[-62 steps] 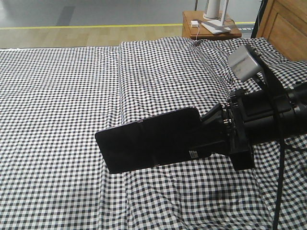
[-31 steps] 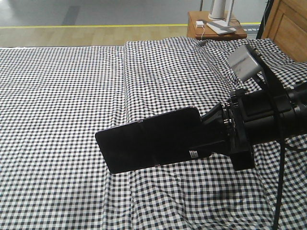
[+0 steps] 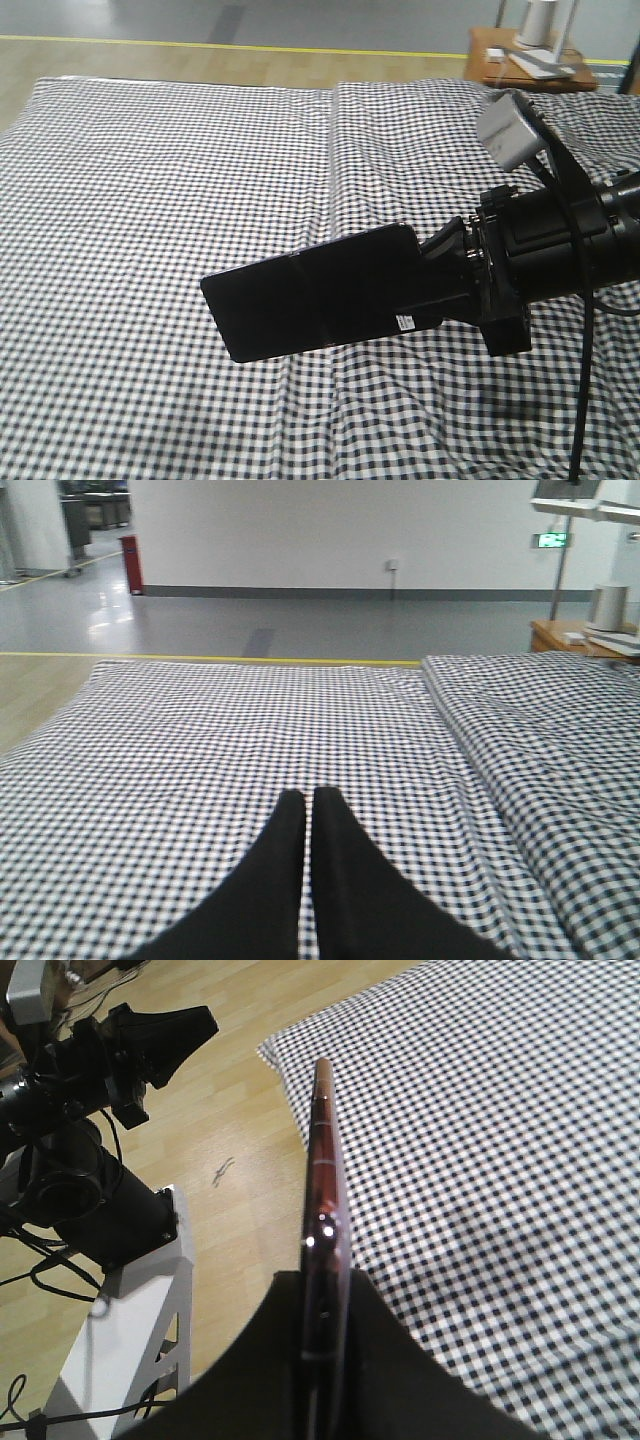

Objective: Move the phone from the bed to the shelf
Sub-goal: 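Drive away from the bed holding the phone in the right gripper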

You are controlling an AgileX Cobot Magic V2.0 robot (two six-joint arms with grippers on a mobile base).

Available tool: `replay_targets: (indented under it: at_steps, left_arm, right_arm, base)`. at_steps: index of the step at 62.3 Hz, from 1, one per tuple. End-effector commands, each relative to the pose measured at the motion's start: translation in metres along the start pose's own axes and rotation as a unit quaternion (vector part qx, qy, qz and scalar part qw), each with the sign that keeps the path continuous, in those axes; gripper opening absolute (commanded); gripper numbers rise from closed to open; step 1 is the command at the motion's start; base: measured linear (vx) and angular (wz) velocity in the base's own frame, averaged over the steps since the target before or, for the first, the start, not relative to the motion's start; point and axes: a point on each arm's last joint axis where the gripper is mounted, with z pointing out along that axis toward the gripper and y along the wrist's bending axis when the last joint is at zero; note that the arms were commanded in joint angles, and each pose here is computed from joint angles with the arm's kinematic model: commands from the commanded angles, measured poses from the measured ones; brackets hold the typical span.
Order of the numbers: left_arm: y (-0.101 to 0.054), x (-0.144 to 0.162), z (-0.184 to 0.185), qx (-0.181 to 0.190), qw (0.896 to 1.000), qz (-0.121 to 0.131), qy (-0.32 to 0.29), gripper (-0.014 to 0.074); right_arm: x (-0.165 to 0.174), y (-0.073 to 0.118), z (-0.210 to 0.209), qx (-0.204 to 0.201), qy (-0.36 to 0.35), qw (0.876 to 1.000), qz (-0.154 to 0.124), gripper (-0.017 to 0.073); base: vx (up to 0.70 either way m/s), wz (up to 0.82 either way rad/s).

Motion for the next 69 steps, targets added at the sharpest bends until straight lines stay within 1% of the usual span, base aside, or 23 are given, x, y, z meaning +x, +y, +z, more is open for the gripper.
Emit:
replay_targets:
  at_steps: [1, 40, 69]
  left_arm:
    - [0.0016, -0.0142, -0.0030, -0.005, 0.999, -0.007, -0.053, 0.0001]
    - [0.0016, -0.0142, -0.0030, -0.005, 0.999, -0.007, -0.053, 0.0001]
    - [0.0016, -0.0142, -0.0030, -0.005, 0.999, -0.007, -0.053, 0.0001]
  right_arm:
    - [-0.0122, 0.0183, -0.0089, -0.043, -0.033, 0.998, -0.011, -0.0003]
    - [-0.0122, 0.0183, -0.0089, -0.043, -0.033, 0.998, -0.011, -0.0003]
    - [-0.0122, 0.0183, -0.0089, -0.043, -0.033, 0.998, -0.011, -0.0003]
  base:
    - [-0.11, 0.41]
    - [-0.11, 0.44]
    - [-0.15, 0.58]
